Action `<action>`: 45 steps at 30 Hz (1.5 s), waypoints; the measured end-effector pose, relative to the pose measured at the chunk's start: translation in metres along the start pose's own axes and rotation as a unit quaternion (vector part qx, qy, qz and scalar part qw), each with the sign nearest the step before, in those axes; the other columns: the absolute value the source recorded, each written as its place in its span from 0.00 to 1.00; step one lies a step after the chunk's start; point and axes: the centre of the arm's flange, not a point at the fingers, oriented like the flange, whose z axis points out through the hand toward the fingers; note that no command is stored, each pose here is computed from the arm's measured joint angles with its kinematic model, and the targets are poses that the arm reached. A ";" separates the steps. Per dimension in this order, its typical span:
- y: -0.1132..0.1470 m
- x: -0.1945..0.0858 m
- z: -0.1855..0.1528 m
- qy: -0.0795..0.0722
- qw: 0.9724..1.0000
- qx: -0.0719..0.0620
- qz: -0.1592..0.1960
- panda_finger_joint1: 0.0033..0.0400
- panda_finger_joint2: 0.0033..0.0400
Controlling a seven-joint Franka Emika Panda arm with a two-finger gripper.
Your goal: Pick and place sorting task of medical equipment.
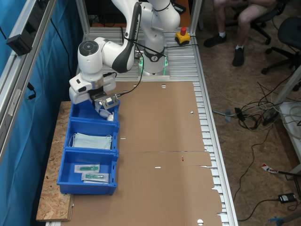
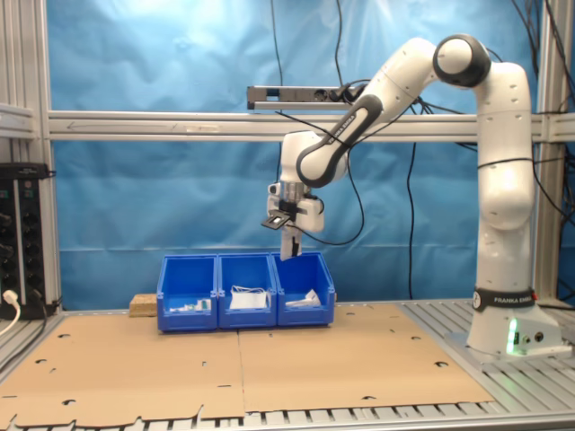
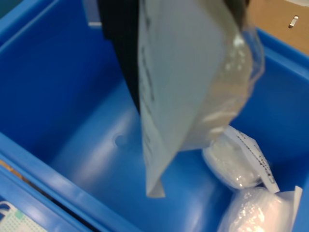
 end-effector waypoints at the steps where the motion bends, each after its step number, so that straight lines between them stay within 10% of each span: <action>1: 0.001 0.000 0.000 0.001 1.000 -0.001 0.003 0.07 0.07; 36: 0.005 -0.001 0.000 0.014 0.999 -0.004 0.047 0.07 0.07; 37: 0.005 -0.001 0.001 0.014 0.999 -0.004 0.047 0.31 0.31; 42: 0.004 -0.002 0.000 0.014 0.999 -0.004 0.047 0.31 0.31; 43: 0.004 -0.002 0.000 0.014 0.999 -0.004 0.047 0.53 0.53; 45: 0.003 -0.002 -0.002 0.016 0.999 -0.004 0.047 0.53 0.53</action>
